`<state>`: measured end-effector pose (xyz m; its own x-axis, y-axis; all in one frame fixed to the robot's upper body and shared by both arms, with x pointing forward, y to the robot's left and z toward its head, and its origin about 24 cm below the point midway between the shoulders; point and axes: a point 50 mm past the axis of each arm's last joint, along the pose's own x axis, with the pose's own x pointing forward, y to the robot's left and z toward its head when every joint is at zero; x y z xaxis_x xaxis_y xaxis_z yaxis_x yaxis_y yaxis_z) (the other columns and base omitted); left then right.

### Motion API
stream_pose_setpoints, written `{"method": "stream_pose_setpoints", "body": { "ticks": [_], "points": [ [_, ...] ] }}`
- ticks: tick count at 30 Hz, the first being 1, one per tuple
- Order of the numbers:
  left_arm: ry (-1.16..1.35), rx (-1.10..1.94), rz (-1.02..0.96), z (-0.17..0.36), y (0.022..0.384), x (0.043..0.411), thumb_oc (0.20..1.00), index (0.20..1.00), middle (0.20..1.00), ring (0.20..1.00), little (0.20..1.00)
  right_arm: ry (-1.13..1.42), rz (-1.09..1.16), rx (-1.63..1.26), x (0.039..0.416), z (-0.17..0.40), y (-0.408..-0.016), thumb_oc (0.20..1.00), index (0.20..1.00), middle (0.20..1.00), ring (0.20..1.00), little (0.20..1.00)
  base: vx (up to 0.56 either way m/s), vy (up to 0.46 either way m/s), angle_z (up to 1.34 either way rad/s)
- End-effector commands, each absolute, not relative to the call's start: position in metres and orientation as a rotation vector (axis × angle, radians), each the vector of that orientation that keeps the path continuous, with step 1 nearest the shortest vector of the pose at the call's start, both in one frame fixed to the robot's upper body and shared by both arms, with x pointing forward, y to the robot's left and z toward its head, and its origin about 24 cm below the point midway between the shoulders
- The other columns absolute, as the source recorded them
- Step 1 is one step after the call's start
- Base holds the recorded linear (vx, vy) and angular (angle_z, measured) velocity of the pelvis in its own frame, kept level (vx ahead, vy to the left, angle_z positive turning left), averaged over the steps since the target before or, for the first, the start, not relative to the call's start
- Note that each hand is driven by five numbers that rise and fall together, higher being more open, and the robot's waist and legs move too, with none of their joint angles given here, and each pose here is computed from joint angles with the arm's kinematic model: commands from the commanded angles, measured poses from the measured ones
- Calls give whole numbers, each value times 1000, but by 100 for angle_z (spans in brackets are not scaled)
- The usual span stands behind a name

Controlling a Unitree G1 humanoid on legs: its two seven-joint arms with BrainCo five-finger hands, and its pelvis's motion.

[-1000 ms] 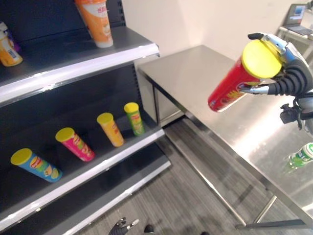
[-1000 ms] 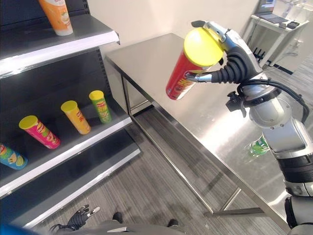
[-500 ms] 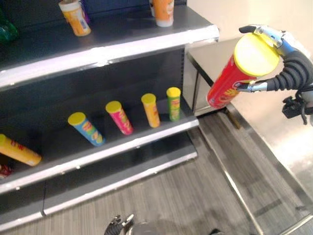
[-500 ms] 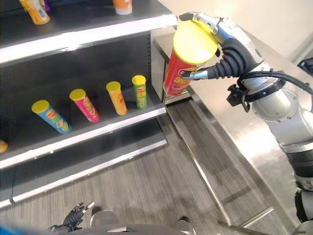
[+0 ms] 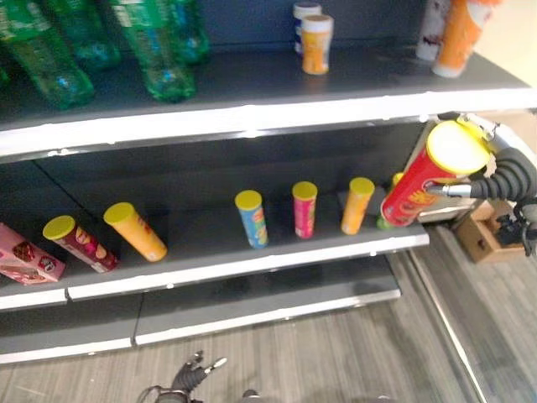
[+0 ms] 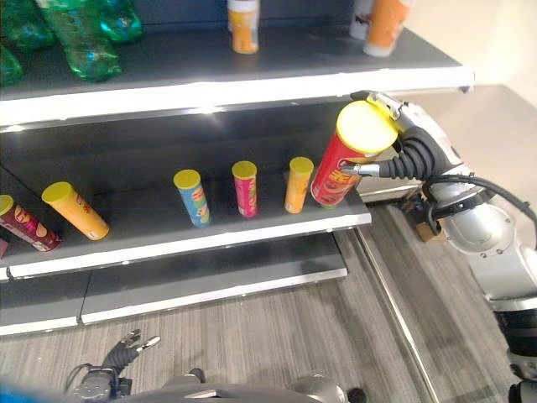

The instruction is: Put the goods on the table back onto the shelves and tidy them up.

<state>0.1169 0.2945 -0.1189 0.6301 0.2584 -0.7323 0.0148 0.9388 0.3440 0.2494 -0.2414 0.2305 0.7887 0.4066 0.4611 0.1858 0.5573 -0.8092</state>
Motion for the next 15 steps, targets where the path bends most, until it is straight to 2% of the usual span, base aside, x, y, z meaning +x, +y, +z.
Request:
{"method": "stream_pose_setpoints", "body": {
  "ticks": [1,6,8,15],
  "points": [
    [829,349,122,-114,290,136,1000,1000,1000,1000,1000,-946,117,-1023,239,288,-226,200,200,200,200,200,-58,381,5],
    [890,319,126,-124,284,127,1000,1000,1000,1000,1000,-948,190,-999,242,284,-217,200,200,200,200,200,-14,116,18],
    [916,313,126,-128,280,127,1000,1000,1000,1000,1000,-994,264,-989,240,284,-201,200,200,200,200,200,19,-42,25],
    [929,274,103,-135,265,120,1000,1000,1000,1000,1000,-999,391,-938,238,280,-184,200,200,200,200,200,20,-58,-20]
  ]
}}
